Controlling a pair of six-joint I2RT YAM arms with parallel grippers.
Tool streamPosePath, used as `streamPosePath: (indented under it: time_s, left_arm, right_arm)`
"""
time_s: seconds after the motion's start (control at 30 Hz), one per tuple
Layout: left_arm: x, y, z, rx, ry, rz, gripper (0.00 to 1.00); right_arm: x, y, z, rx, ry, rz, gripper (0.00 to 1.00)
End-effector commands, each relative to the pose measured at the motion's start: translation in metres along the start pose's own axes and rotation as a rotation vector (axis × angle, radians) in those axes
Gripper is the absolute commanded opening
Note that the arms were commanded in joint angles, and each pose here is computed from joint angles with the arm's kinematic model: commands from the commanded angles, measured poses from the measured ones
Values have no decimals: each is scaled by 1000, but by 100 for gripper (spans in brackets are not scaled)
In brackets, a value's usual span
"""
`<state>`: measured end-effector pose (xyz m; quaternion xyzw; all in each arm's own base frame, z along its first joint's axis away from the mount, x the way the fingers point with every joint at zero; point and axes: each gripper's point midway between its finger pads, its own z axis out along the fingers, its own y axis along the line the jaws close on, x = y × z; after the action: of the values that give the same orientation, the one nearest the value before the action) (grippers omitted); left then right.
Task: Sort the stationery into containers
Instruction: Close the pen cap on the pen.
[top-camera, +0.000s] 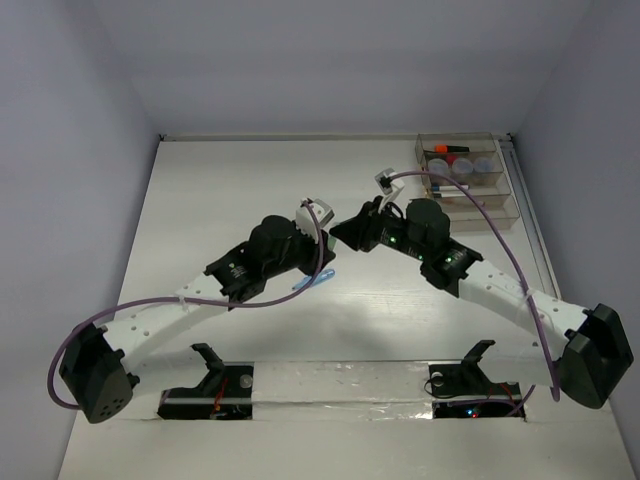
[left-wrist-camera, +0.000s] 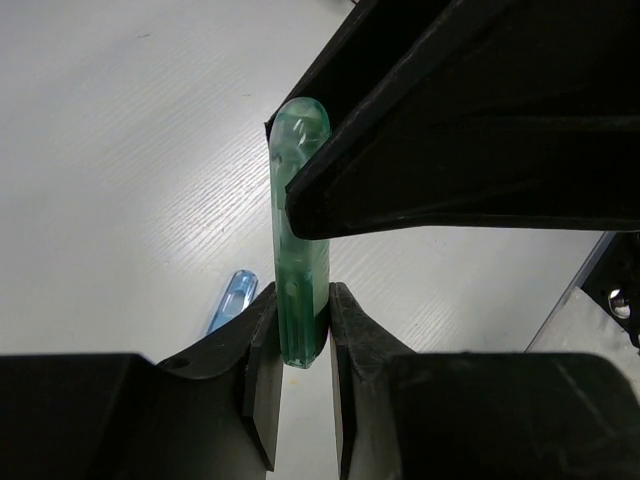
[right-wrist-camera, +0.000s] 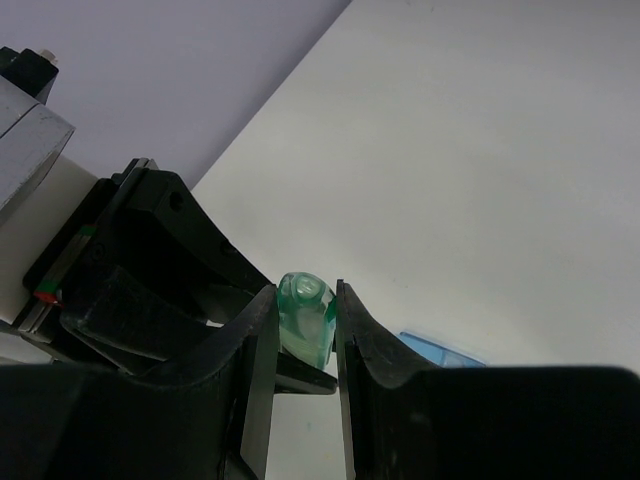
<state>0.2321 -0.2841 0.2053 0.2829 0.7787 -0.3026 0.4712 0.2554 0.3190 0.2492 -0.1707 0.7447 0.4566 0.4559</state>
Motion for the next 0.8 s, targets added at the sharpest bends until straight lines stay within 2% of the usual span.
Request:
streamPosePath:
  time_s: [0.0,0.13,0.3,0.4,0.43,0.5,0.6,0.77]
  left_arm:
    - [-232,-28,-90,67,-813,33,0]
    - [-246,-33,-110,83,-847,54,0]
    - [-223,-35,-93,130,-801,2,0]
    - [-200,-29,-84,128,-765,-38,13]
    - [-188,-25,-82,116,-749,-50,23]
    - [-177,-21,-80,103,-731,-66,33]
    - [-157,-11,-78,56,-694,-85,56]
    - [-127,-3,-76,28,-648,-104,73]
  right_arm:
    - [158,-22,-39,83,576,145,0]
    - [168,-31,-43,123,602,143,0]
    - [117,-29,-27,181,439,92,0]
    - [96,-30,-12,204,366,82,0]
    - [82,-30,-6,205,327,84,0]
    - [63,-31,5,209,254,104,0]
    - [31,-37,17,229,146,146,0]
    - [-8,-47,36,252,10,197,0]
